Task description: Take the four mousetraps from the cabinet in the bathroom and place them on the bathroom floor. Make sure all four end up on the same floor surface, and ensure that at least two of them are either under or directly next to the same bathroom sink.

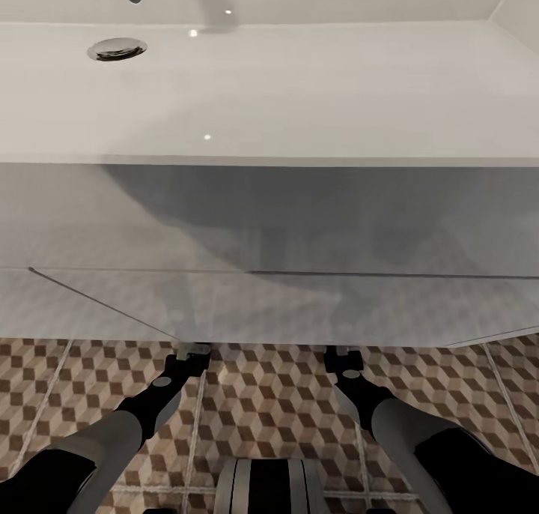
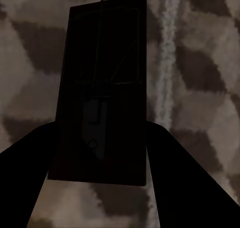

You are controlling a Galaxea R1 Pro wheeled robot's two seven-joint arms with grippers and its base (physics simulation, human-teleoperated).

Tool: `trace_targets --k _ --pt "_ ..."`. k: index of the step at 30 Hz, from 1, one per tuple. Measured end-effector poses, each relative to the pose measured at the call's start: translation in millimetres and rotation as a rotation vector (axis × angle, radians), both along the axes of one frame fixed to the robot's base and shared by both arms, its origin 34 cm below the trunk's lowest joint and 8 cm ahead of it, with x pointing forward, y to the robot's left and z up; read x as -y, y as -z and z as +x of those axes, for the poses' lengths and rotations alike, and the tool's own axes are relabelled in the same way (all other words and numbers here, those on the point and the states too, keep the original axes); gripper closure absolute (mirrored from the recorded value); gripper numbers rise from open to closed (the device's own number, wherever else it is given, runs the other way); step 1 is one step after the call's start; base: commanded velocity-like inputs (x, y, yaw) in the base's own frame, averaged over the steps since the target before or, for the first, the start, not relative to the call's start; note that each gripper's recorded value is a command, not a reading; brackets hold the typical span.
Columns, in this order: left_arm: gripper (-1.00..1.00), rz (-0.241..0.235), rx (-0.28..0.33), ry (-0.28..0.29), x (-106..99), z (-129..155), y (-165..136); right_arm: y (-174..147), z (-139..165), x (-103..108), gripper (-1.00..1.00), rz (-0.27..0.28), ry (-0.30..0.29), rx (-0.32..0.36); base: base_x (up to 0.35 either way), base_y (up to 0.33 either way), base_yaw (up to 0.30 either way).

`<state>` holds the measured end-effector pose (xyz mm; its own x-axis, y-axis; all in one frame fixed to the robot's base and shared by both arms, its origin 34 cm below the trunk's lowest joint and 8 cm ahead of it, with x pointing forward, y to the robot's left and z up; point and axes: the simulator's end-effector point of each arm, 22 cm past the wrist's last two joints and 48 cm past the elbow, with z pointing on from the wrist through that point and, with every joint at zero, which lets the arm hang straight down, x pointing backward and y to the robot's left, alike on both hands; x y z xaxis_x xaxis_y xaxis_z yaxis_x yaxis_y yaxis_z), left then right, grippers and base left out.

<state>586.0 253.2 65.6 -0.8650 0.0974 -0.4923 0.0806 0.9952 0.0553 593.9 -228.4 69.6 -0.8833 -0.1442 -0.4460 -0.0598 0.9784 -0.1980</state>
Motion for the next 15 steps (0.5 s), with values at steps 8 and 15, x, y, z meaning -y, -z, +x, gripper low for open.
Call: trace_targets --k 8,15 --pt "1.00 -0.002 -0.001 0.000 0.7 -0.3 0.1 0.3 -0.6 0.0 1.00 0.001 0.001 -0.001 0.000 0.000 0.000" --pt "1.00 -0.001 -0.018 0.000 -0.6 -7.5 3.4 4.8 -12.5 2.6 1.00 -0.006 0.000 -0.025 0.000 0.000 0.000"
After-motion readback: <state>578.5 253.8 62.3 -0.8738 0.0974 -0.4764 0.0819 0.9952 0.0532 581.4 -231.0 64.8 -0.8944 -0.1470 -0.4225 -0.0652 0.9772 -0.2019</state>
